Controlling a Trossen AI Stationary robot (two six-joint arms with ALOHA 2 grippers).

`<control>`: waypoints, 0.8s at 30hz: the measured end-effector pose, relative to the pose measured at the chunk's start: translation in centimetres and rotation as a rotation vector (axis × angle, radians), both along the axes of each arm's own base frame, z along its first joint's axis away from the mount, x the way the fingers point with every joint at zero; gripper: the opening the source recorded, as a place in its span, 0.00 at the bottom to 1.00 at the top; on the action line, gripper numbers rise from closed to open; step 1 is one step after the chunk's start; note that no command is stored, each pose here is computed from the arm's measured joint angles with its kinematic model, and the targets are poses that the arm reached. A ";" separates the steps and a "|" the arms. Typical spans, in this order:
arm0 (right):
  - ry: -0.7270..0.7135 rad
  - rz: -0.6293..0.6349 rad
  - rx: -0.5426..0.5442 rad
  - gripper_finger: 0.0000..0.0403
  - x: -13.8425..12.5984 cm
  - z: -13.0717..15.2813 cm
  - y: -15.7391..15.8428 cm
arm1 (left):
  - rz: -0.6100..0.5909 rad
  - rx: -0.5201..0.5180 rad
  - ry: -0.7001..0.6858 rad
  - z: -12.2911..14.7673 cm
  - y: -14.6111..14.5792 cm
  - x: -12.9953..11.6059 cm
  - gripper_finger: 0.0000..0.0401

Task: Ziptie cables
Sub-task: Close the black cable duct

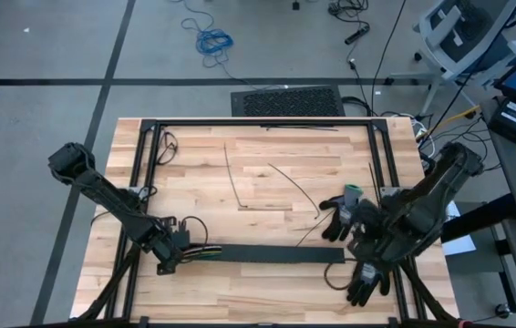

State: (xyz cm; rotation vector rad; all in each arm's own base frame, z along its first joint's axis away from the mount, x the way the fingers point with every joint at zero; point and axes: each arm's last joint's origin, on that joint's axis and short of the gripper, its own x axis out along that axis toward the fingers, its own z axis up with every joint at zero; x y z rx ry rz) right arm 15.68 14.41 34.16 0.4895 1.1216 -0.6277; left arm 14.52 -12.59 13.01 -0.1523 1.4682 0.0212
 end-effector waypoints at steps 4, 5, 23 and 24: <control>0.219 -0.025 0.061 0.13 -1.1 -4.3 1.6 | 0.003 0.001 0.002 0.0 0.0 0.0 0.00; 0.251 -0.033 0.084 0.07 -1.5 -5.4 2.0 | 0.003 0.001 0.002 0.0 0.0 0.0 0.00; 0.155 -0.542 0.372 0.00 -1.0 -15.6 1.4 | -0.005 -0.001 -0.002 0.4 -0.2 0.2 0.00; 0.150 -0.548 0.371 0.00 -0.9 -15.6 1.3 | -0.004 -0.001 -0.002 0.4 -0.2 0.2 0.00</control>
